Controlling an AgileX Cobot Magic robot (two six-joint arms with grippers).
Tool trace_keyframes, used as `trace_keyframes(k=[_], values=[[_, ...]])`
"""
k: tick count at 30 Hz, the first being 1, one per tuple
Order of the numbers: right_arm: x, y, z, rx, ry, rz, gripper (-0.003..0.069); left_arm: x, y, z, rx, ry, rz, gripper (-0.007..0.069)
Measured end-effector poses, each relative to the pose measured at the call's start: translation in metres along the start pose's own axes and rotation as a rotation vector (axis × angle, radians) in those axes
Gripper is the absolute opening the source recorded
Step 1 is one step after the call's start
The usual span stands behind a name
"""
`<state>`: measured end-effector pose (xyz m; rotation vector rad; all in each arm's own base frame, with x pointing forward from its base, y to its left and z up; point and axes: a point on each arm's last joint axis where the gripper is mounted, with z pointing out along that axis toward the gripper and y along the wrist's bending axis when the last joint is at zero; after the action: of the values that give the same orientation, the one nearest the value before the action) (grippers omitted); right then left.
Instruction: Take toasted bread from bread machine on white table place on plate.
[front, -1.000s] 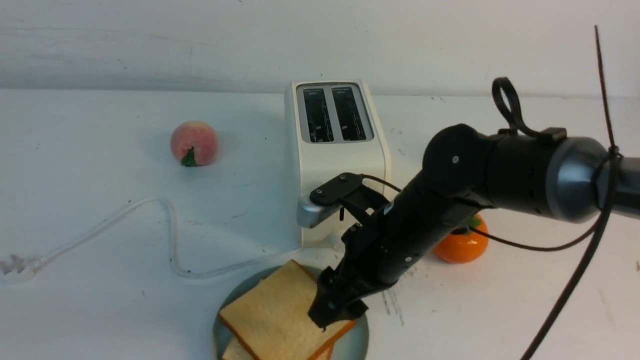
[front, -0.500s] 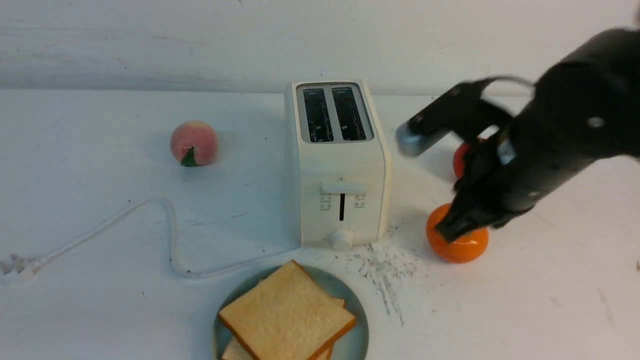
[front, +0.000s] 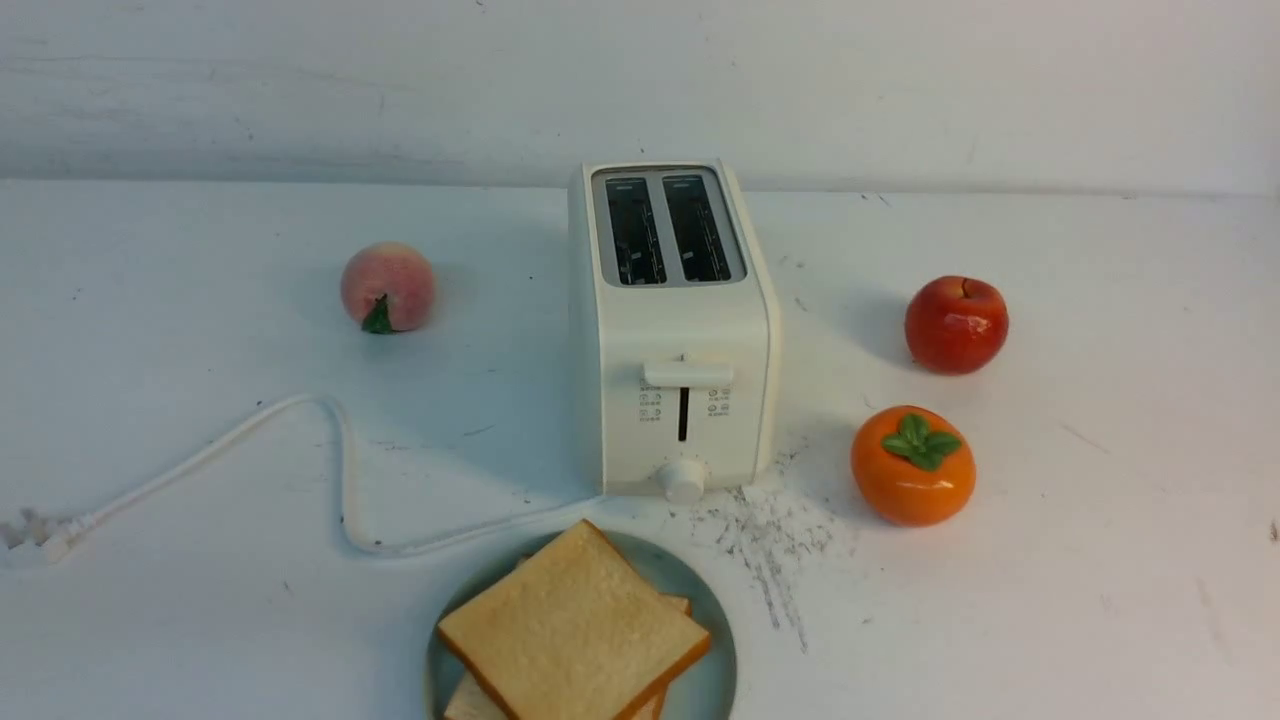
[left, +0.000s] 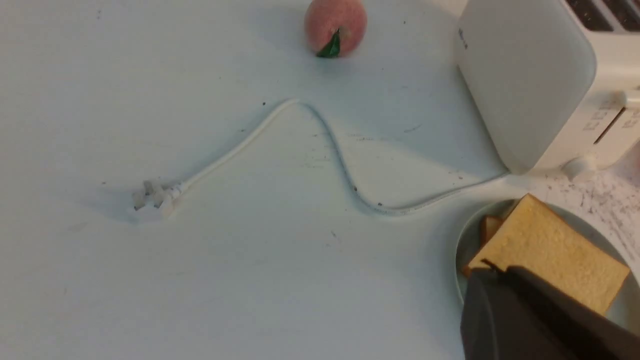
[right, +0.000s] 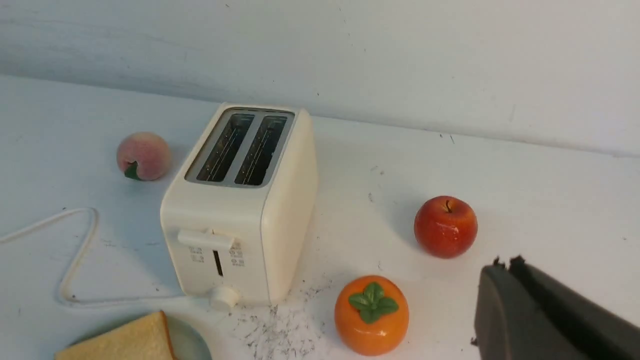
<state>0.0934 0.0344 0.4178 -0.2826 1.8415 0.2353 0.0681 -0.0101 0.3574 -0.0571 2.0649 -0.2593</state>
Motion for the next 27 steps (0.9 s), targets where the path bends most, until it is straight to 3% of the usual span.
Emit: trace_keyframes(k=[7, 14, 19, 27], values=[[0.084, -0.002, 0.001, -0.063, -0.058, -0.026, -0.0010, -0.004, -0.002, 0.000, 0.021, -0.040, 0.000, -0.0011], [0.112, -0.002, -0.001, -0.104, -0.145, 0.062, -0.0008, -0.004, -0.002, 0.000, 0.022, -0.043, 0.000, -0.0006], [0.112, -0.009, -0.009, -0.061, -0.189, 0.087, -0.0008, -0.004, -0.002, 0.000, 0.020, -0.039, 0.000, -0.0003], [0.124, -0.032, -0.027, 0.126, -0.181, 0.212, -0.0008, -0.001, -0.001, 0.000, 0.006, -0.011, 0.000, -0.0003]])
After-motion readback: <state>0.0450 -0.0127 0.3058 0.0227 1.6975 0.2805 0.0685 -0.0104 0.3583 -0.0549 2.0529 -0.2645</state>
